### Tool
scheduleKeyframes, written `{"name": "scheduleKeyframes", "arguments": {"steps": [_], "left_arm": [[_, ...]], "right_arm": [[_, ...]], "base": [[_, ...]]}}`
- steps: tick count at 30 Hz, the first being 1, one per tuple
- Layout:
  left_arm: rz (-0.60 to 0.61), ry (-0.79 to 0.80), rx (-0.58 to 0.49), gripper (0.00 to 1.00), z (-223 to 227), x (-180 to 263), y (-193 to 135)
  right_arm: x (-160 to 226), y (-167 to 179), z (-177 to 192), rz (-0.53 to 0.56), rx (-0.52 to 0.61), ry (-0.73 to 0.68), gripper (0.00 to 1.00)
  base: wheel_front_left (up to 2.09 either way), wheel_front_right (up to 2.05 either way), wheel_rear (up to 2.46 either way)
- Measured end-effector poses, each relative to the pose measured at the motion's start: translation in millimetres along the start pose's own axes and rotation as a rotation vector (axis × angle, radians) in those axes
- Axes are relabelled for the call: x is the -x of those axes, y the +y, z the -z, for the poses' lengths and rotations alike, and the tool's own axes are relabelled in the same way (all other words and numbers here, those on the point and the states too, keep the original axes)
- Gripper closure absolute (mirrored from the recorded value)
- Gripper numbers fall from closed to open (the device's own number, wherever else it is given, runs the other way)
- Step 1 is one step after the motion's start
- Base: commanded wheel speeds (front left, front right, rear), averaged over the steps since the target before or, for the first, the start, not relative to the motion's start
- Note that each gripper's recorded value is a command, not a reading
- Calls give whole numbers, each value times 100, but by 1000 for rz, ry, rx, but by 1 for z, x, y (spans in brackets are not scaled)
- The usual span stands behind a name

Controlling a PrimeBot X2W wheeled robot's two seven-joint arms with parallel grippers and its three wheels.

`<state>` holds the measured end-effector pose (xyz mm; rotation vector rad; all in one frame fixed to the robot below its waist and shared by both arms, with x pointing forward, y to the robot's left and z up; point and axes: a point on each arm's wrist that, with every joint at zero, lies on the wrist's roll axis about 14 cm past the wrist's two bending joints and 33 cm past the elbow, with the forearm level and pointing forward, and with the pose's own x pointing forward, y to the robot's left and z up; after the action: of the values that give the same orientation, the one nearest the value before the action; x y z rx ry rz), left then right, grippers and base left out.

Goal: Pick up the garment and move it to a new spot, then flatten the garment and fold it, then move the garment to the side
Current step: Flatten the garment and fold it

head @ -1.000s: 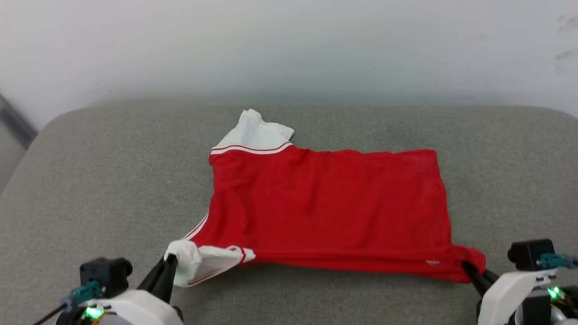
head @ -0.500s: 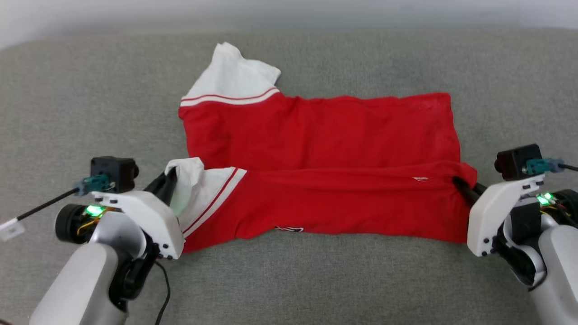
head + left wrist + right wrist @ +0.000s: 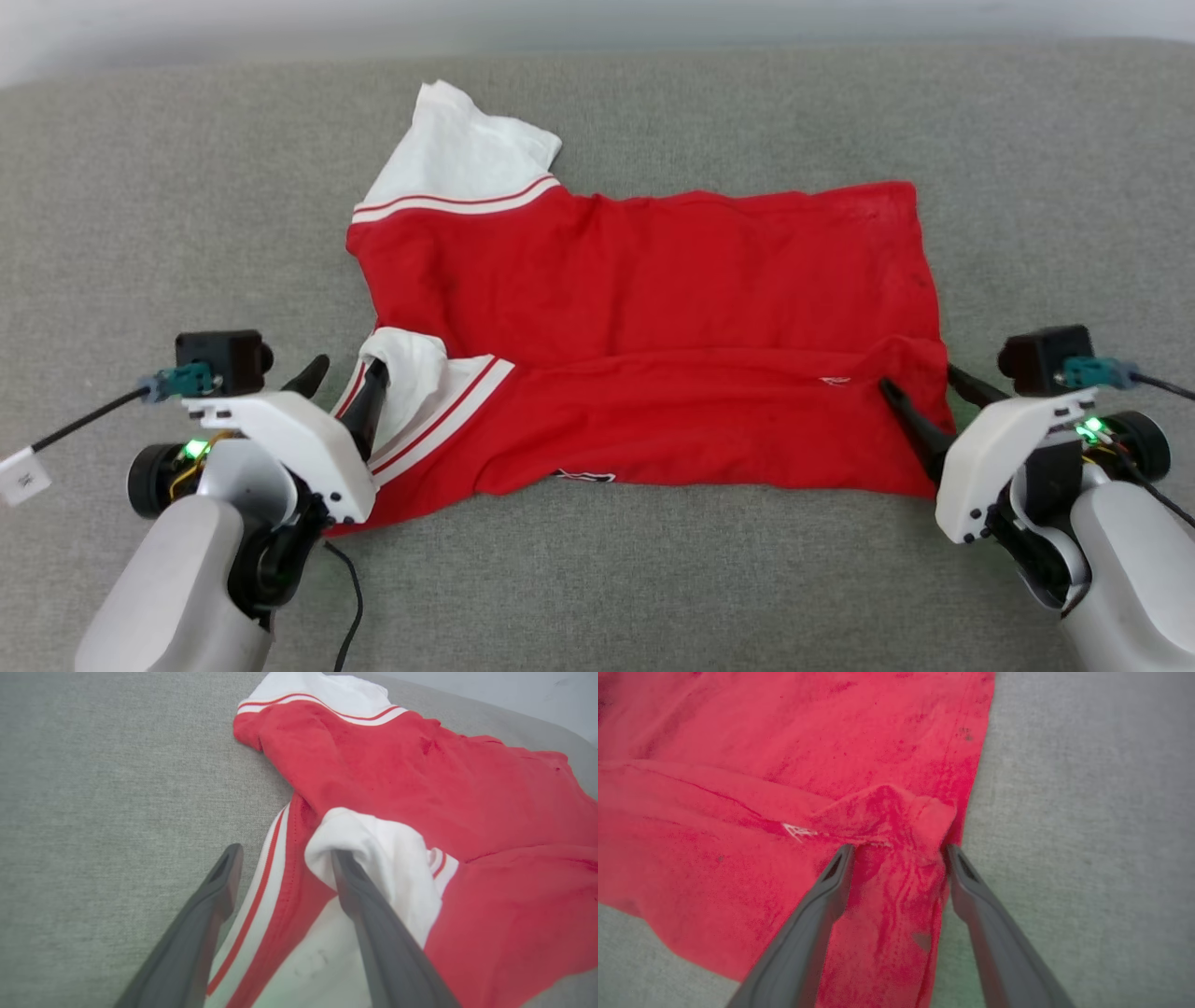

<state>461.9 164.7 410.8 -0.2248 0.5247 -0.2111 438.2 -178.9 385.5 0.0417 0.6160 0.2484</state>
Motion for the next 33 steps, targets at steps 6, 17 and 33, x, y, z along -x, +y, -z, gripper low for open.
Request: {"name": "scheduleKeyframes", "arguments": {"steps": [6,17,33], "left_arm": [[-49,-104,3,0,-25,31,12],[2,155,-40,0,-9,78,-2],[-75,592,67,20,66,40,22]], "right_arm": [[36,-3,-51,31,10,-324,0],[113,-3,-80,141,-11,-610,0],[113,-16,-70,219,-57,-575,0]], "base": [[0,0,0],[0,0,0],[0,0,0]]}}
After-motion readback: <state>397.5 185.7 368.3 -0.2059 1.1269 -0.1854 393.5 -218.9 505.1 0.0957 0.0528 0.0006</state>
